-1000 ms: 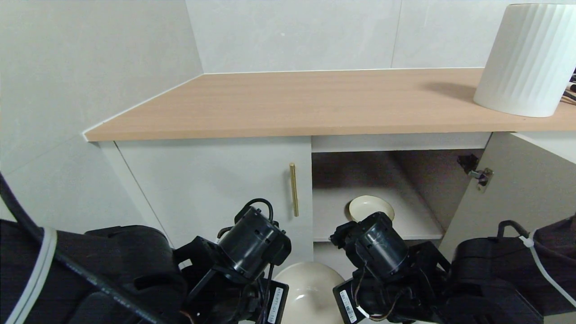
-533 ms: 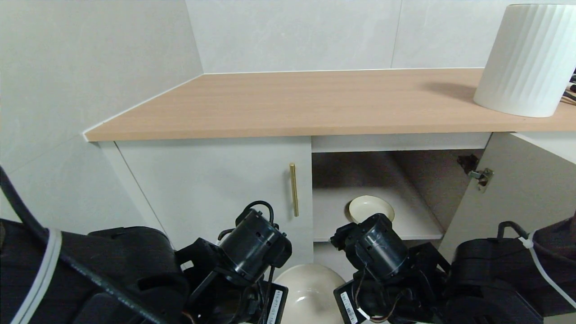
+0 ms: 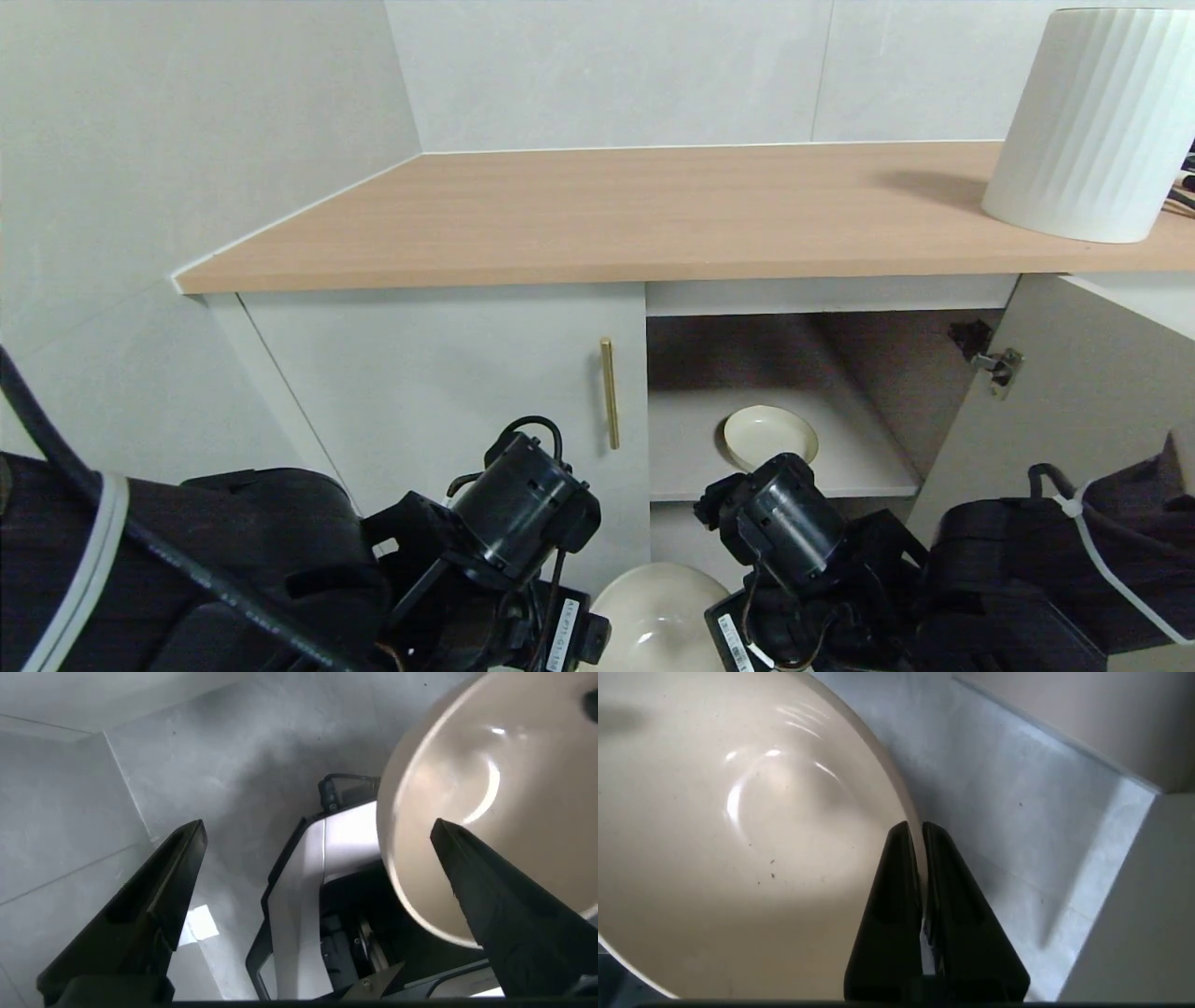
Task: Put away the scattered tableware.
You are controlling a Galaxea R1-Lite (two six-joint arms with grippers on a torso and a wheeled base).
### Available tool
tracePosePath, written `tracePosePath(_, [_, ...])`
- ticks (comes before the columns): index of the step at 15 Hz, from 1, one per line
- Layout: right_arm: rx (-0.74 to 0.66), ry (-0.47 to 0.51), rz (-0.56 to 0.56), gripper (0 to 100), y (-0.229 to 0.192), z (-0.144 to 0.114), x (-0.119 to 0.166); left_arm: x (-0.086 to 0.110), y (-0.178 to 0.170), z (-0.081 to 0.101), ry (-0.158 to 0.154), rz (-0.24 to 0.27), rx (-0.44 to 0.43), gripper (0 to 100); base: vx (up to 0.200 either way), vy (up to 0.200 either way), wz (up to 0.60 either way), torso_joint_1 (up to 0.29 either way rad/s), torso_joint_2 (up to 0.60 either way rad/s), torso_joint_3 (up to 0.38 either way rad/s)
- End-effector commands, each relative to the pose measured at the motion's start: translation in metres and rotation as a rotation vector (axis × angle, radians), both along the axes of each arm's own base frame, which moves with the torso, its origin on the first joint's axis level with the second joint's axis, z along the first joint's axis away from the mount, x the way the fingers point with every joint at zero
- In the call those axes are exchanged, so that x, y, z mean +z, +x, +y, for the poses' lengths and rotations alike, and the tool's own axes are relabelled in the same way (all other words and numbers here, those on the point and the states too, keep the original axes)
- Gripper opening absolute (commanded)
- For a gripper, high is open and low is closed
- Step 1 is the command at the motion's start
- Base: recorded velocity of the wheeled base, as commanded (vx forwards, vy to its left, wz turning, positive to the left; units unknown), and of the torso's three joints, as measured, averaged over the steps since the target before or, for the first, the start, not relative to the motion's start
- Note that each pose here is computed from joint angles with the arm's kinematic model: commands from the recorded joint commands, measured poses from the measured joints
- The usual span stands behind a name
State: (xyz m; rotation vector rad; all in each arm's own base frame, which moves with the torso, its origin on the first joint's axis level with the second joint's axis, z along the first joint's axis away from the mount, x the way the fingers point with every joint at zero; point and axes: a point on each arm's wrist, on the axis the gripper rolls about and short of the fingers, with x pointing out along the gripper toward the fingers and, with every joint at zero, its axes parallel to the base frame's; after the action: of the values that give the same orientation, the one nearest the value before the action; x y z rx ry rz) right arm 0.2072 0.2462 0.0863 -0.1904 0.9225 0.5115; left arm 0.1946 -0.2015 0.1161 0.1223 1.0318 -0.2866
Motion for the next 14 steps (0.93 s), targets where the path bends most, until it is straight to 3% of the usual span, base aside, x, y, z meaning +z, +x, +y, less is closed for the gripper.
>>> tracePosePath(1, [-0.019, -0.048, 0.017, 0, 0.004, -0.001, -0.014, 0.0, 0.0, 0.0, -0.004, -0.002, 0.001, 100, 0.0, 0.0, 0.0, 0.0, 0.0, 0.0])
tracePosePath(3, [-0.103, -0.124, 0.033, 0, 0.019, -0.014, -0.027, 0.002, 0.0, 0.001, -0.007, -0.007, 0.001, 100, 0.0, 0.0, 0.0, 0.0, 0.0, 0.0])
tracePosePath(6, [-0.27, -0.119, 0.039, 0, 0.06, -0.045, -0.033, 0.003, -0.001, 0.001, -0.01, -0.009, 0.001, 100, 0.0, 0.0, 0.0, 0.0, 0.0, 0.0])
tracePosePath(10, [-0.57, 0.079, -0.032, 0, 0.125, -0.076, -0.017, 0.005, -0.001, 0.002, -0.011, -0.014, 0.003, 100, 0.0, 0.0, 0.0, 0.0, 0.0, 0.0])
tracePosePath(14, [-0.756, 0.24, -0.061, 0, 0.162, -0.083, -0.012, 0.005, -0.001, 0.002, -0.011, -0.014, 0.003, 100, 0.0, 0.0, 0.0, 0.0, 0.0, 0.0])
